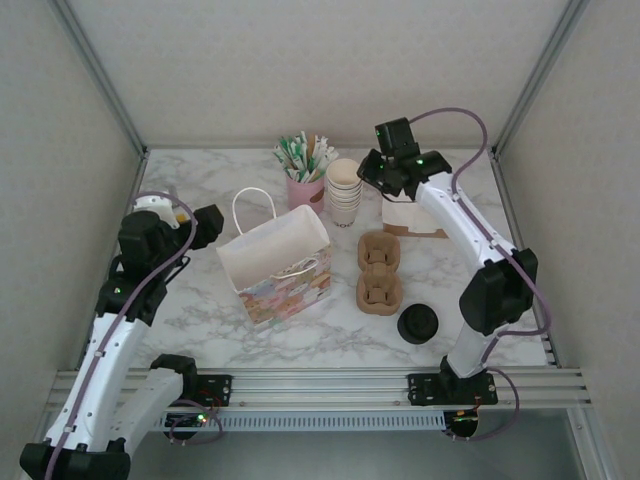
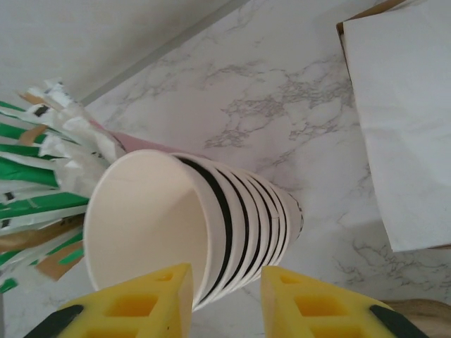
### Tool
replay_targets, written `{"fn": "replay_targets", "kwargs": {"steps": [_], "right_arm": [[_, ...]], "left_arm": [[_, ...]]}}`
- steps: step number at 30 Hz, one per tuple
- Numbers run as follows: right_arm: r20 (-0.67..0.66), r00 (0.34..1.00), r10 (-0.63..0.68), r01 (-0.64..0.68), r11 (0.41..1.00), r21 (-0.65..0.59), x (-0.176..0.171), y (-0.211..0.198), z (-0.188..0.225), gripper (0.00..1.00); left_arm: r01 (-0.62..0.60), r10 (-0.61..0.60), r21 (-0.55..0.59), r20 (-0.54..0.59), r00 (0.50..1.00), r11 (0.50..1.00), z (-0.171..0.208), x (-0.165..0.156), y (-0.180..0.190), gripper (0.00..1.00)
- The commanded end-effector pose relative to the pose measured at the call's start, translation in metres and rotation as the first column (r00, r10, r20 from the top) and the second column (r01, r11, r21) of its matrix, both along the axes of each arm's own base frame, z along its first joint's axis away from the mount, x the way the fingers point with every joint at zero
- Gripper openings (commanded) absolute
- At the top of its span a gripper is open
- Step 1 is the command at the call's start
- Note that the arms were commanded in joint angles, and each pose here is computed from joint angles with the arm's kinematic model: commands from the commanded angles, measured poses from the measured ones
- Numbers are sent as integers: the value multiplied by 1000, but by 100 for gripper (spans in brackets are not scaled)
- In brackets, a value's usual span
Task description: Pack the takeout coffee
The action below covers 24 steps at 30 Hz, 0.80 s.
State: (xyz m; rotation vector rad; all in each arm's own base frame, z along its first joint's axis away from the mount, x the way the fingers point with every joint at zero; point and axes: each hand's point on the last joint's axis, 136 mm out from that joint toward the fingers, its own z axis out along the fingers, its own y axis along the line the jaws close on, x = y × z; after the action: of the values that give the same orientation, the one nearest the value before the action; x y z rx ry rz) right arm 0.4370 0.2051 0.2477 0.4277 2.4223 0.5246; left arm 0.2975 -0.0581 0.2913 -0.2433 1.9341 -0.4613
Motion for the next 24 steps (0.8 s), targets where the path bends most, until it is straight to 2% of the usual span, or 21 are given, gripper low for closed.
{"fn": "replay_targets", "kwargs": {"steps": [1, 19, 24], "right_arm": [[6, 1000, 10, -10, 999, -44, 3, 1, 3, 32], [-2, 998, 56, -56, 996, -73, 11, 19, -10, 30], [-1, 999, 53, -53, 996, -76, 13, 20, -10, 23]], "left_arm": [[-5, 5, 34, 19, 1000, 999, 9, 0, 1, 86], [14, -14, 52, 7, 1000, 999, 6, -1, -4, 88], [19, -19, 55, 4, 1000, 998, 5, -1, -5, 88]]}}
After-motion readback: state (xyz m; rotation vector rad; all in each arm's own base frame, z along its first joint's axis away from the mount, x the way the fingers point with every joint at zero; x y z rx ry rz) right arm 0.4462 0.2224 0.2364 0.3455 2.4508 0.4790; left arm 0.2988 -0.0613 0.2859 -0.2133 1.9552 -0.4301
